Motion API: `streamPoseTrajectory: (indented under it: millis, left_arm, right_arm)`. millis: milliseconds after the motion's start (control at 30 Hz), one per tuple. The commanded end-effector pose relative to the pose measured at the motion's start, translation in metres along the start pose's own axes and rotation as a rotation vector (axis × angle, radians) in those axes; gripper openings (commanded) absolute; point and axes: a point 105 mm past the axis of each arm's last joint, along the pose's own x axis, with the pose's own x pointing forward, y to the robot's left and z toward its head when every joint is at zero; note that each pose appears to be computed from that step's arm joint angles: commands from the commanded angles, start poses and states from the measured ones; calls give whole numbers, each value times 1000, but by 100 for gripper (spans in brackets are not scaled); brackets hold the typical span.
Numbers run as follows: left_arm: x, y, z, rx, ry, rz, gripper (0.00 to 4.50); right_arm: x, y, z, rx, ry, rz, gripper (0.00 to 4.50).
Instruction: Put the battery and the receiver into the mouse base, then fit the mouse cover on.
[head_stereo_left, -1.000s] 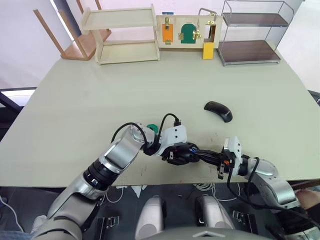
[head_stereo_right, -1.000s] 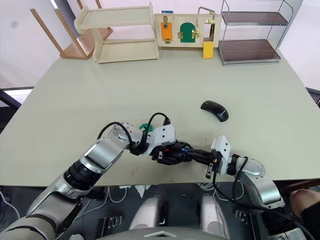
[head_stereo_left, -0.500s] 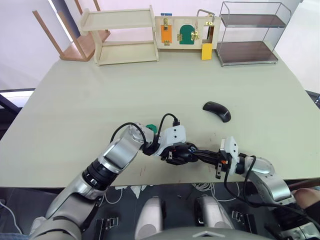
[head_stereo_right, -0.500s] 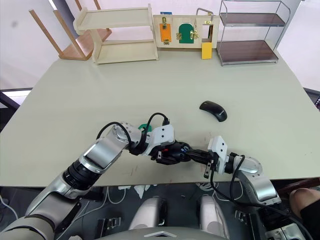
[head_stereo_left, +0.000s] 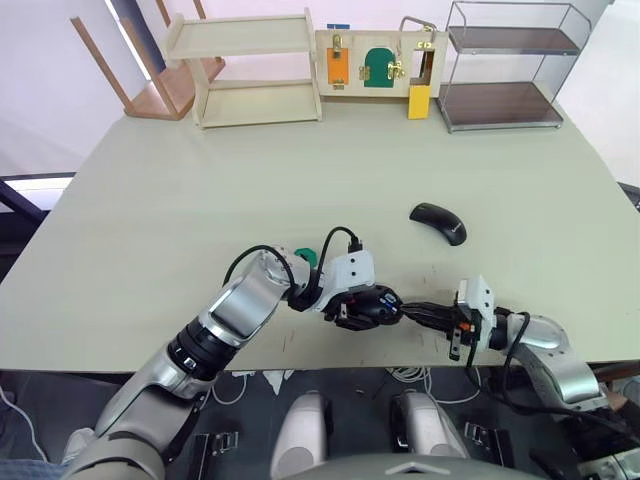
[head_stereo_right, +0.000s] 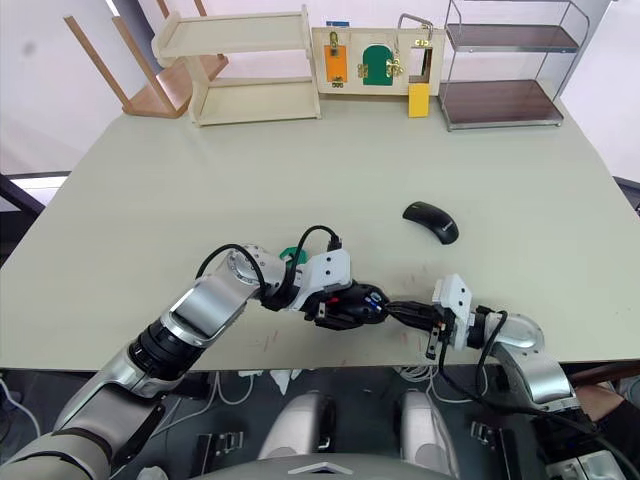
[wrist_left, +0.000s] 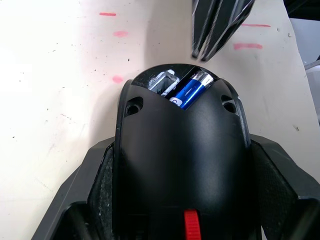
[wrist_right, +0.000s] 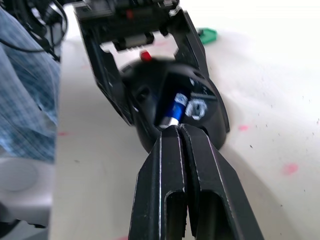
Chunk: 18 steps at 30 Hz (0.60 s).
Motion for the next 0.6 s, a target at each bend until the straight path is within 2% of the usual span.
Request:
streamPoseTrajectory:
  millis: [33,233,267,300,333,533,567,600]
  left_arm:
    - [7,-10,-10,-36,28,-54,292]
    - [8,-10,-9,-29,25,-51,292]
    - [8,-10,-8,-28,25,-51,292]
    - [8,-10,-8,-28,24,-50,292]
    - [8,-10,-8,-27,25,-50,292]
    - [8,-10,-8,-27,25,-51,292]
    - [8,-10,-8,-28,25,-49,292]
    - [8,-10,-8,-30,25,-47,292]
  right_arm:
    - [-15,-2,17,-77,-41,26,8]
    - [-39,-15,27,-57,-69,21,8]
    - [-44,-18,28,-65,-69,16,46]
    - [-49,-21,30,-76,-69,1,59]
    - [-55,-24,31,-73,-67,-8,92]
    - [-74,-29,28,-85,-38,-21,405]
    - [-78,-29,26,-90,-28,-22,444]
    - [-80,-28,24,-93,-21,-13,444]
